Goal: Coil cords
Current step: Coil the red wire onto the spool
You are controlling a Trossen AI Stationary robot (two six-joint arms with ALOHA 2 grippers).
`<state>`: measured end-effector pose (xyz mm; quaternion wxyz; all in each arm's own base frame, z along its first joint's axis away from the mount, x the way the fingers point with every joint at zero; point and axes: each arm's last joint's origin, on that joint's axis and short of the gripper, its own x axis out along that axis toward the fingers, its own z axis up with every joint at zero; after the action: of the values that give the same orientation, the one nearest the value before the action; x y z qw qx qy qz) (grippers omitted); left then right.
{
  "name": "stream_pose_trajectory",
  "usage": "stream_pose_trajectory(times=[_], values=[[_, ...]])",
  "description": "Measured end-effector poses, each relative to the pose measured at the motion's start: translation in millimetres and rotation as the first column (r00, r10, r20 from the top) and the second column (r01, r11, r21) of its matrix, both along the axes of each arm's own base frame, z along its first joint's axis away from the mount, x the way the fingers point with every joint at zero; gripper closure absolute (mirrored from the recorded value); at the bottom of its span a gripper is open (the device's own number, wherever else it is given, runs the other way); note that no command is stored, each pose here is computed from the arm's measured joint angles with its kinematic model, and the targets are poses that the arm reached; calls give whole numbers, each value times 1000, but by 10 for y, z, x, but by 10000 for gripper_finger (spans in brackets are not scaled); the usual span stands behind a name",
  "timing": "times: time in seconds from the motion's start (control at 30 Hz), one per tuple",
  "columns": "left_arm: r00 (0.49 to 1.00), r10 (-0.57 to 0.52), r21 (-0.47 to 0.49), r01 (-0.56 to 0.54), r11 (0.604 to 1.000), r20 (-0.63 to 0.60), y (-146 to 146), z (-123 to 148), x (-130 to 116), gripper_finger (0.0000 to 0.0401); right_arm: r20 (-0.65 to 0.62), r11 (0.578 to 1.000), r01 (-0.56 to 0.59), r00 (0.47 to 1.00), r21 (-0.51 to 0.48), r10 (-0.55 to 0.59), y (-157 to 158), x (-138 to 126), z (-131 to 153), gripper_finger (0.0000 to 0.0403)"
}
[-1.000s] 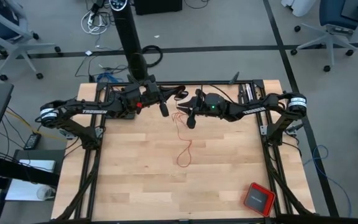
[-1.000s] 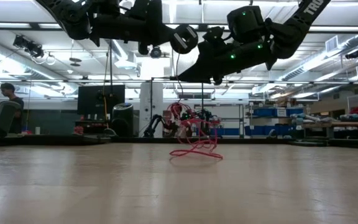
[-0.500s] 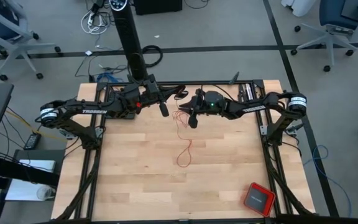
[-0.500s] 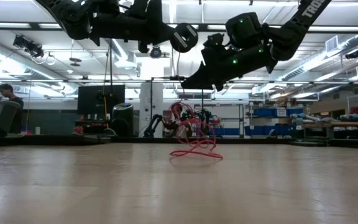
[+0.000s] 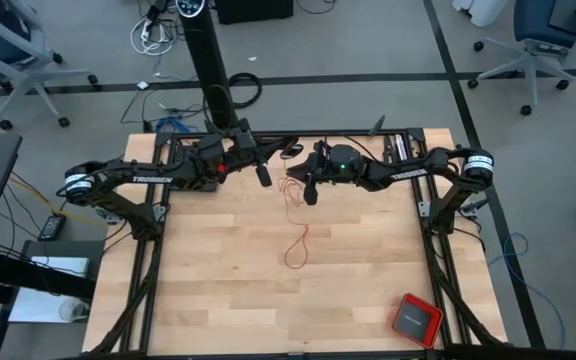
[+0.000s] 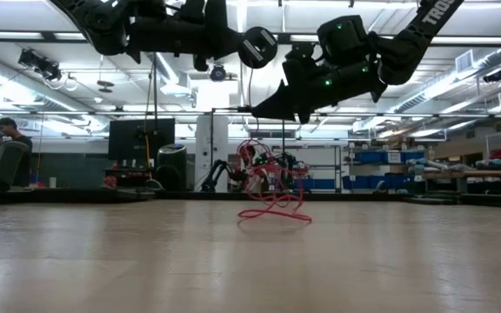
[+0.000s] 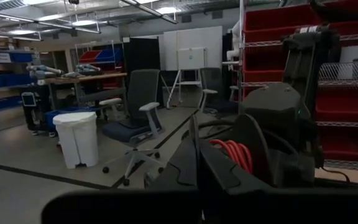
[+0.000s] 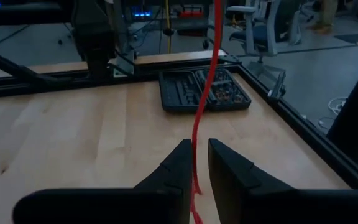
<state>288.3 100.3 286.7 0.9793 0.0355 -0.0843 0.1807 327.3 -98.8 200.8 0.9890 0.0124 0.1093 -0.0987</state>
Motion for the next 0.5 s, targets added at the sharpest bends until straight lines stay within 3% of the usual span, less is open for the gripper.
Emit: stream_pose_trajectory(times=[0.5], values=[[999, -1, 12, 1, 1000, 47, -5, 44, -6, 401, 24, 1000, 19, 1000, -25, -18, 27, 15, 27, 353]])
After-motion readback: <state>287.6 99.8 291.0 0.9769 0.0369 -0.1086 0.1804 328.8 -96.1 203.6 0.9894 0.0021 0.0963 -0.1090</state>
